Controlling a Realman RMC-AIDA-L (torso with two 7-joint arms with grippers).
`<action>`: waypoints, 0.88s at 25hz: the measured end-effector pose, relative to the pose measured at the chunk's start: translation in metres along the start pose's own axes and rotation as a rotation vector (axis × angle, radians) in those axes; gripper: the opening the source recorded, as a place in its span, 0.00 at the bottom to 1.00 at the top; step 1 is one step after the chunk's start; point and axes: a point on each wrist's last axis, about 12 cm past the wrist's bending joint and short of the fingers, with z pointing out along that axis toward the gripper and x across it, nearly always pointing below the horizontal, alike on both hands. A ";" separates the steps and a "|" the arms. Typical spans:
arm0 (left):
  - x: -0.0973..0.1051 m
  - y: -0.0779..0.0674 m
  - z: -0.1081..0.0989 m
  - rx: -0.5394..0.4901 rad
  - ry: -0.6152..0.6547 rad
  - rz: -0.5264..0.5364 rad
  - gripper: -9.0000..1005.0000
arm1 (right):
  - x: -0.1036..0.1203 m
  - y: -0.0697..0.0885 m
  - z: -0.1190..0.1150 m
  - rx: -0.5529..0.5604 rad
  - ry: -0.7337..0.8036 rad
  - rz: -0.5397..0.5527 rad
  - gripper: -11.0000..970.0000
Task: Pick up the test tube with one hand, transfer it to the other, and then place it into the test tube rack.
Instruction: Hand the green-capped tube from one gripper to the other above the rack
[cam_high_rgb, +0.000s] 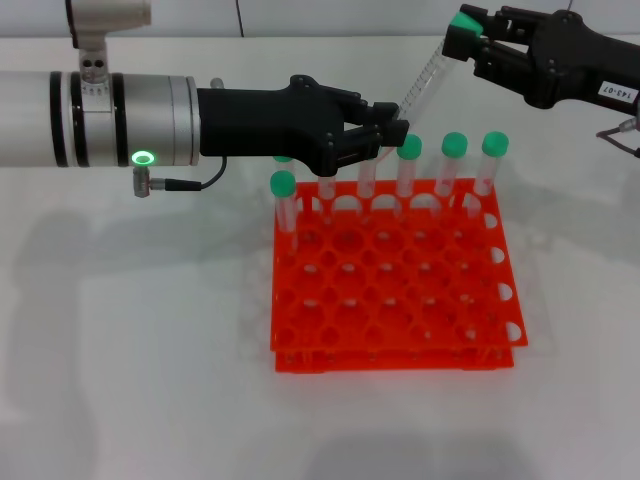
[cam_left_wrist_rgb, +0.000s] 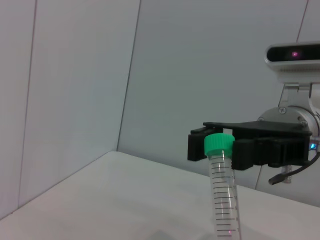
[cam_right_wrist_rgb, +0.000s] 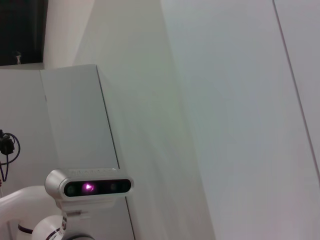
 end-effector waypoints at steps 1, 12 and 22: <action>0.000 0.000 0.000 0.000 0.000 0.000 0.20 | 0.000 0.000 0.000 0.000 0.000 0.000 0.50; 0.000 0.000 0.000 0.000 0.000 -0.001 0.20 | -0.001 0.000 0.002 -0.004 -0.001 -0.001 0.30; 0.001 0.000 0.001 0.001 -0.001 -0.003 0.20 | -0.001 0.000 0.002 -0.005 0.000 -0.002 0.30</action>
